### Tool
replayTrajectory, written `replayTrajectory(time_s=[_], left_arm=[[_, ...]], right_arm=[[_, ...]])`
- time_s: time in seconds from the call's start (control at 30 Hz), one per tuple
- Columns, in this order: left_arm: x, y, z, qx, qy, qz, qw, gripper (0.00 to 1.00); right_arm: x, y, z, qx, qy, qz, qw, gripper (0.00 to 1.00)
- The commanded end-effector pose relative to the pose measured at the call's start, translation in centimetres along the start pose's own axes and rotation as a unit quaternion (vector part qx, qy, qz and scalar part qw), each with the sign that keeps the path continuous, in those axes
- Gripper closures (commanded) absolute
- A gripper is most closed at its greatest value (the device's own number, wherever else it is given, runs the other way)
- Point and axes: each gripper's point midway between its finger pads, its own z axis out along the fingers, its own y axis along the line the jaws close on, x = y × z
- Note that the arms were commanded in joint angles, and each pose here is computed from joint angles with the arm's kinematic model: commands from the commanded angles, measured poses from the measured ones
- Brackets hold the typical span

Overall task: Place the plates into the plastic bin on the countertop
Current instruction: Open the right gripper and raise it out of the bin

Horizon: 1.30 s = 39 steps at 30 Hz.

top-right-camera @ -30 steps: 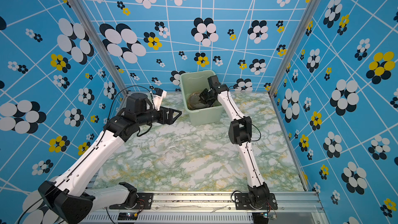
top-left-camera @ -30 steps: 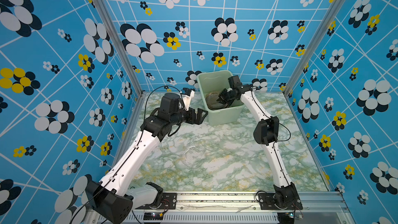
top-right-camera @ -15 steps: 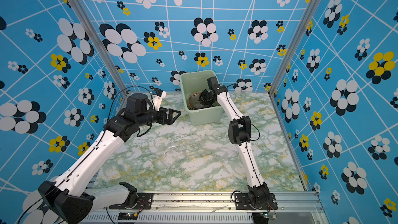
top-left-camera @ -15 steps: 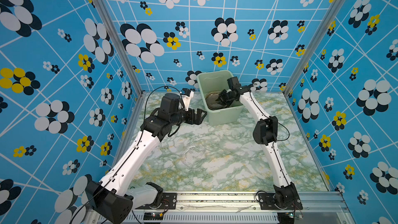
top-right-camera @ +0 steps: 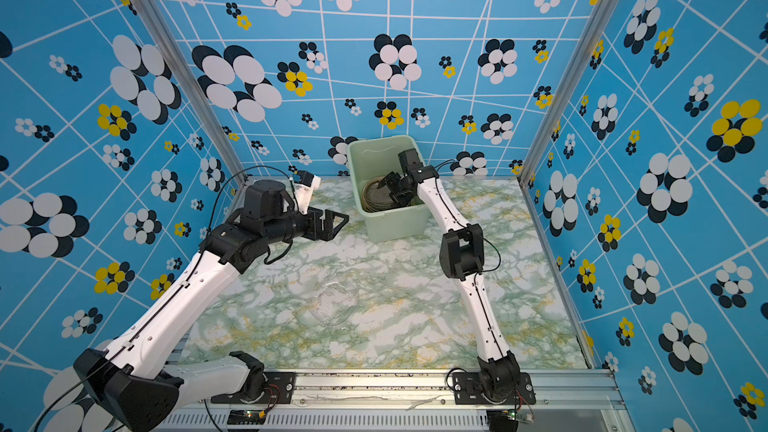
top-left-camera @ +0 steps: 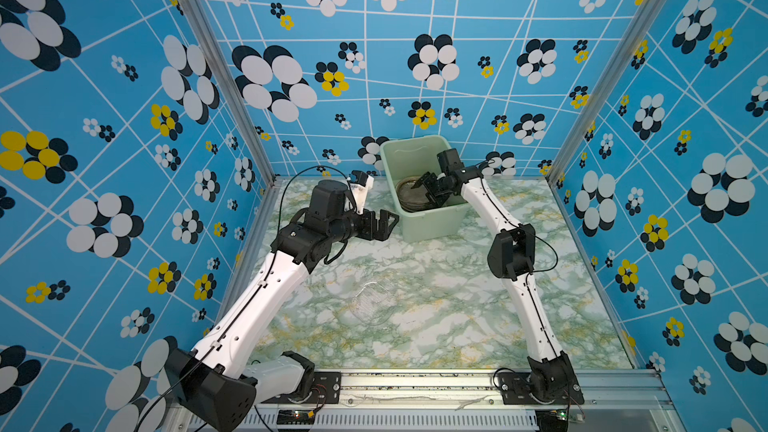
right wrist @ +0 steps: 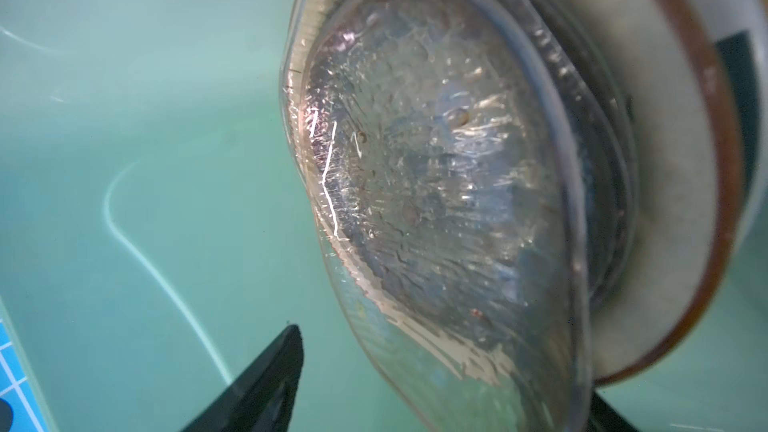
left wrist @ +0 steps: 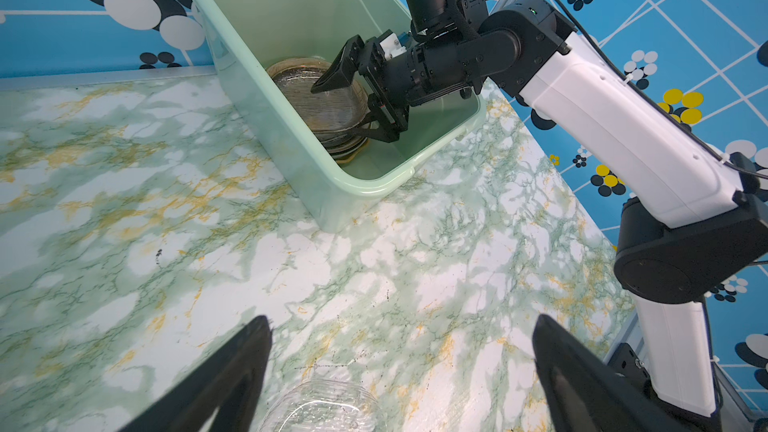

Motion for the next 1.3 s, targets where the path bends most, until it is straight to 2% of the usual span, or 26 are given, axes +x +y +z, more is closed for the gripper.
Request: replayTrajectory(time_s=[0.0, 0.03, 0.1, 0.57, 0.9, 1.0, 1.1, 1.23, 1.27], left_arm=[[-0.9, -0.4, -0.7, -0.002, -0.014, 0.014, 1.000, 0.01], [-0.9, -0.4, -0.7, -0.002, -0.015, 0.013, 1.000, 0.01], [-0.9, -0.5, -0.8, -0.002, -0.016, 0.013, 1.000, 0.01], [-1.1, -0.6, -1.1, 0.000, -0.024, 0.014, 1.000, 0.01], [-2.1, -0.9, -2.9, -0.009, -0.043, 0.010, 0.999, 0.01], [-2.0, -0.8, -4.0, -0.021, -0.045, -0.002, 0.999, 0.01], [-0.8, 0.3, -5.3, -0.058, -0.021, -0.040, 0.997, 0.01], [3.0, 2.4, -7.5, -0.115, 0.053, -0.122, 0.984, 0.01], [4.2, 2.6, -8.1, -0.119, 0.075, -0.146, 0.979, 0.01]], right_arm=[[-0.8, 0.0, -1.6, 0.008, -0.020, 0.016, 1.000, 0.13], [-0.8, 0.2, -1.8, 0.005, -0.021, 0.018, 1.000, 0.05], [-0.8, 0.8, -2.5, -0.001, -0.025, 0.018, 1.000, 0.01], [-1.1, 1.9, -6.9, 0.010, -0.067, 0.031, 0.997, 0.01], [-0.4, 3.3, -12.6, 0.025, -0.106, -0.010, 0.994, 0.01], [0.7, 4.8, -15.1, 0.015, -0.114, -0.047, 0.992, 0.01], [2.8, 7.2, -18.2, -0.010, -0.119, -0.113, 0.986, 0.01], [7.7, 9.1, -22.1, -0.020, -0.104, -0.227, 0.968, 0.01], [9.6, 9.6, -24.3, -0.028, -0.102, -0.259, 0.960, 0.01]])
